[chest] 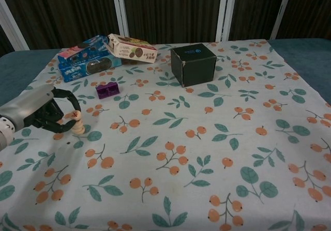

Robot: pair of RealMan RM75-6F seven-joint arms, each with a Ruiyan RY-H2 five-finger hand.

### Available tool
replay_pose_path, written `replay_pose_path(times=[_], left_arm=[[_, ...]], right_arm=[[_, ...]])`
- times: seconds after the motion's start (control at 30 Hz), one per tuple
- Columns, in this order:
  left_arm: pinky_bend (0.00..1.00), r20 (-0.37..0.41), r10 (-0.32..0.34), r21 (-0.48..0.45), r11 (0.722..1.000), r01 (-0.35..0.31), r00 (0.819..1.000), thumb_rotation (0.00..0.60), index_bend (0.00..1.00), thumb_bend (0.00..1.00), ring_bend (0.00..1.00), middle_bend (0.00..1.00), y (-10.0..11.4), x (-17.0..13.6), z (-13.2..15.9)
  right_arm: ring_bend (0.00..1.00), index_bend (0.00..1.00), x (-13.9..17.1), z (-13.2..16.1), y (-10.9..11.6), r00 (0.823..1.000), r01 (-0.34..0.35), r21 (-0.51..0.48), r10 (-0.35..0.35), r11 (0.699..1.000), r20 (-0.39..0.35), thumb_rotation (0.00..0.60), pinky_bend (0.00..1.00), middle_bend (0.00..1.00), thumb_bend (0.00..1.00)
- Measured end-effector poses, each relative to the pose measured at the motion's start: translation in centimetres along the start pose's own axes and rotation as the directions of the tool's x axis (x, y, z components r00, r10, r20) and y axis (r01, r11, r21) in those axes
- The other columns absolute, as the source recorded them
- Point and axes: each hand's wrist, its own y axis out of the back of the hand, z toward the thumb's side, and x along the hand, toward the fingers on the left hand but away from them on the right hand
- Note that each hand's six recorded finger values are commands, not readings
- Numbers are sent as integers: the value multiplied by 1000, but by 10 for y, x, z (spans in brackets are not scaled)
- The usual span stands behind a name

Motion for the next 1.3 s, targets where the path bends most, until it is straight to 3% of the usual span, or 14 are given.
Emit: replay_pose_path(times=[0.27, 0.77, 0.97, 1.0, 1.03, 1.1, 1.13, 1.2, 1.3], left_arm=[[1000, -4, -4, 3, 1000, 4, 1000, 600, 464, 403, 1000, 1000, -2, 1, -1], [1000, -10, -13, 8, 1000, 13, 1000, 600, 354, 405, 1000, 1000, -1, 0, -4], [1000, 35, 31, -34, 999, -30, 999, 600, 309, 405, 1000, 996, 14, -8, 5], [992, 48, 47, -39, 998, -45, 998, 600, 281, 405, 950, 935, 18, -10, 6], [926, 65, 64, -44, 997, -61, 996, 600, 253, 405, 852, 842, 23, -14, 8], [395, 120, 88, -55, 995, -82, 989, 600, 147, 406, 318, 388, 33, -26, 11], [184, 148, 89, -58, 995, -81, 985, 600, 116, 406, 162, 264, 37, -34, 11], [24, 212, 78, -50, 996, -69, 974, 600, 89, 406, 40, 158, 47, -58, 5], [0, 276, 49, -4, 999, -49, 960, 600, 69, 403, 0, 69, 59, -103, -16]], right_arm=[[0, 0, 0, 0, -1, 1000, -3, 3, 3, 1000, -2, 600, 0, 0, 142], [0, 0, 0, 0, 0, 1000, 0, 1, 0, 1000, 1, 600, 0, 0, 142], [0, 0, 1, -1, 1, 1000, 2, 0, -2, 1000, 1, 600, 0, 0, 142], [0, 0, 1, -1, 1, 1000, 4, 0, -4, 1000, 1, 600, 0, 0, 142], [0, 0, 1, -1, 1, 1000, 5, 1, -5, 1000, 2, 600, 0, 0, 142], [0, 0, 2, -1, 1, 1000, 5, 4, -5, 1000, 2, 600, 0, 0, 142], [0, 0, 2, -1, 1, 1000, 4, 6, -4, 1000, 3, 600, 0, 0, 142], [0, 0, 2, -1, -1, 1000, -4, 14, 3, 1000, 4, 600, 0, 0, 142], [0, 0, 2, 1, -5, 1000, -16, 29, 16, 999, 4, 600, 0, 0, 142]])
